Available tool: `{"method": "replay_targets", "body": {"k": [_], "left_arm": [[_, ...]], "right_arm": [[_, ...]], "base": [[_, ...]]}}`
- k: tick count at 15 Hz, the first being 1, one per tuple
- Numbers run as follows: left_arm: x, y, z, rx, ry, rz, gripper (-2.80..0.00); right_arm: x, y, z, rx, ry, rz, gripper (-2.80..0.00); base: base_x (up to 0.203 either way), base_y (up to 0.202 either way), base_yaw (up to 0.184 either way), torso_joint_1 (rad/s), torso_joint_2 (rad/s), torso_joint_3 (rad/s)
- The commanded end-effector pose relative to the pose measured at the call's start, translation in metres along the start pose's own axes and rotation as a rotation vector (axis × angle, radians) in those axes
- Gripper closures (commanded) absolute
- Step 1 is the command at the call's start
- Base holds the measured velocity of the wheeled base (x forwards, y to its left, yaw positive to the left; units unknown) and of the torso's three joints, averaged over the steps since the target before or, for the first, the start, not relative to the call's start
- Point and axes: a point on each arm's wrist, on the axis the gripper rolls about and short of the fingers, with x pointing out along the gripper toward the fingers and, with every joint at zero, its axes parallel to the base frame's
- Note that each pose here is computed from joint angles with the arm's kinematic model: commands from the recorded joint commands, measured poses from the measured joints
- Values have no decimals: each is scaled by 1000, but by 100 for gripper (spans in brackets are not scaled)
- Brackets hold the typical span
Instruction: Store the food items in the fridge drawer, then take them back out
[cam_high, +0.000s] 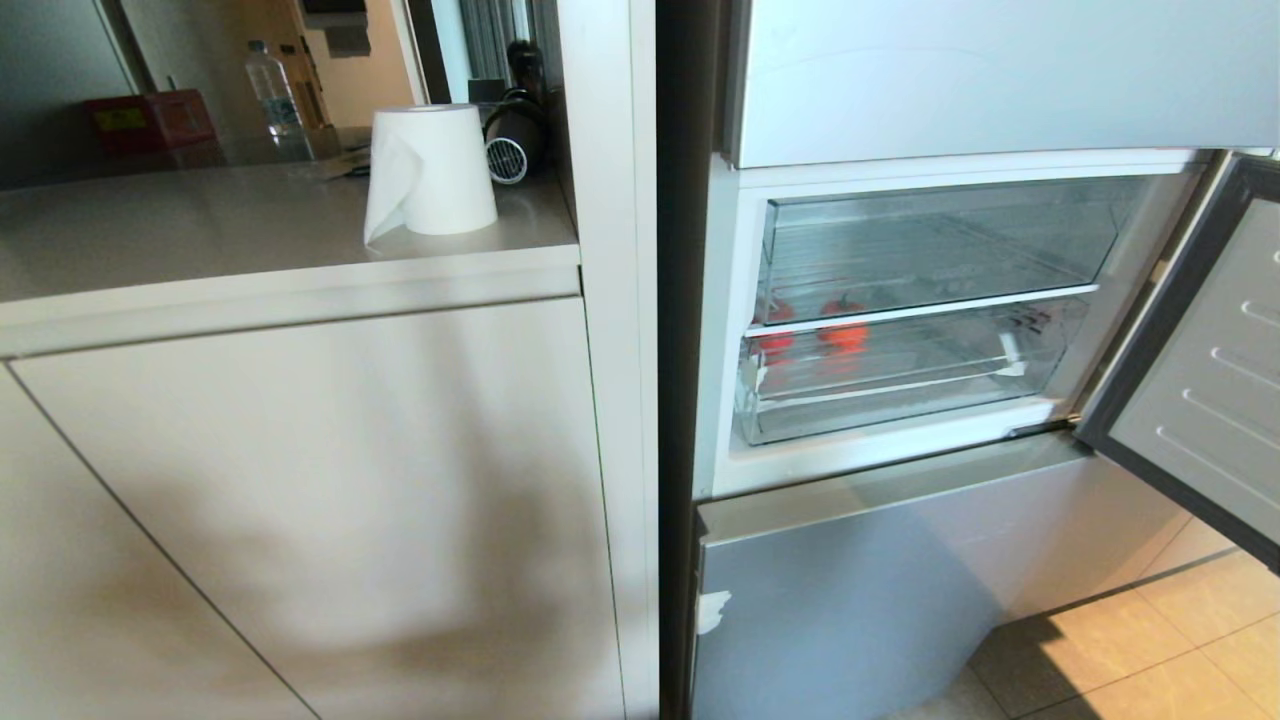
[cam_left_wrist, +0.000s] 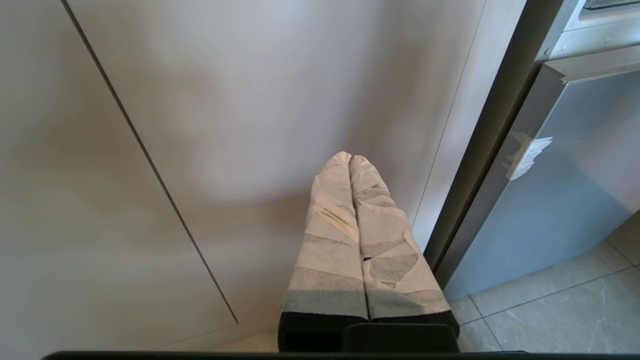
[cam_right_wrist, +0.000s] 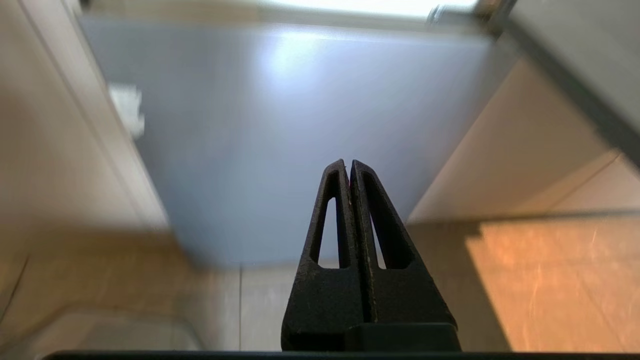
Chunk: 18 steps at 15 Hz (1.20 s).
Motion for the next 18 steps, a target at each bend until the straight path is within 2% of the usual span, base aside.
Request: {"method": "replay_targets", "body": {"k": [1, 3, 6, 11, 18], "left_arm": [[0, 0, 0, 0, 1, 0, 0], [0, 0, 0, -2, 1, 0, 0], [0, 0, 0, 0, 3, 0, 0], [0, 0, 0, 0, 1, 0, 0], [0, 0, 0, -1, 1, 0, 0]], "right_arm": [[-10, 1, -5, 4, -134, -31, 0], [-10, 1, -5, 43, -130, -44, 0], [-10, 1, -5, 59, -132, -44, 0], [-10, 1, -5, 55, -132, -44, 0], [-10, 1, -5, 53, -132, -42, 0]], "base": [[0, 0, 0, 0, 0, 0], [0, 0, 0, 0, 0, 0], [0, 0, 0, 0, 0, 0], [0, 0, 0, 0, 0, 0], [-2, 5, -156, 2, 3, 3]]}}
